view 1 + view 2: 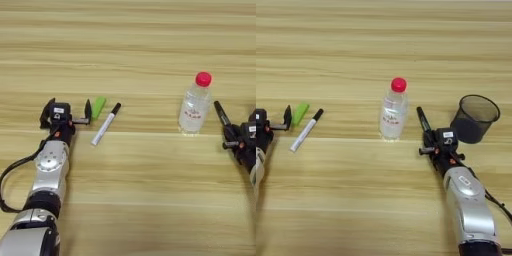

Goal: Move the objects on the table

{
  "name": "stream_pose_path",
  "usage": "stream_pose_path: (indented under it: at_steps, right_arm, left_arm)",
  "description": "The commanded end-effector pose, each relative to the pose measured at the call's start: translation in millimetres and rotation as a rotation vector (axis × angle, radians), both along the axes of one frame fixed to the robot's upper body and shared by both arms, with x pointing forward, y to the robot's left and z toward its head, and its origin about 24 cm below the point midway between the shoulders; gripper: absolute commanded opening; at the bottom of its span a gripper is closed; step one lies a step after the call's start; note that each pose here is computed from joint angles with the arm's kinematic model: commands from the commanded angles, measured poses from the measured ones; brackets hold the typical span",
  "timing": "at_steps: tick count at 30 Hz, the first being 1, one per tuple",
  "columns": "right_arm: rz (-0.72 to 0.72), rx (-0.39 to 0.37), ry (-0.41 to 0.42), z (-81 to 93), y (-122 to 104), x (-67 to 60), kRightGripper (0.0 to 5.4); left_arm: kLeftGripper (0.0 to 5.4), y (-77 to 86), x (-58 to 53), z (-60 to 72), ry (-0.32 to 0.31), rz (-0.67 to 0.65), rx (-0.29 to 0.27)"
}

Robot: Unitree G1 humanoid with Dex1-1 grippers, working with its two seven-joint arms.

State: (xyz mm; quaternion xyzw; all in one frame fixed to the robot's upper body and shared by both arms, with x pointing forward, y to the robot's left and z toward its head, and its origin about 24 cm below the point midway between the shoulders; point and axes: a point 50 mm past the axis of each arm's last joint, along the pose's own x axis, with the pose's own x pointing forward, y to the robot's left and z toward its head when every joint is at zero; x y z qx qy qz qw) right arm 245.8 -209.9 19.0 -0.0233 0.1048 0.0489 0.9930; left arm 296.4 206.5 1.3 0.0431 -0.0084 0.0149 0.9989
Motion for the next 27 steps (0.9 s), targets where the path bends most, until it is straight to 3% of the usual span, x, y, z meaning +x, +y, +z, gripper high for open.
stream_pose_path:
  at_steps: [1,11,24,27]
  right_arm:
    - [0.004,-0.002,-0.053,6.6,2.9,4.4,1.83]
    - [0.016,0.038,-0.195,23.6,8.0,7.1,3.36]
    - [0.014,0.045,-0.233,16.2,3.8,17.4,5.36]
    - [0.011,0.059,-0.249,13.6,5.3,19.6,5.38]
  left_arm:
    - [5.40,0.7,0.2,0.9,-0.001,-0.002,0.004]
    - [5.40,1.9,0.2,0.8,0.001,-0.002,0.005]
    - [5.40,-0.2,-1.9,1.6,-0.012,-0.024,0.035]
    - [5.40,0.4,-1.9,1.4,-0.011,-0.022,0.034]
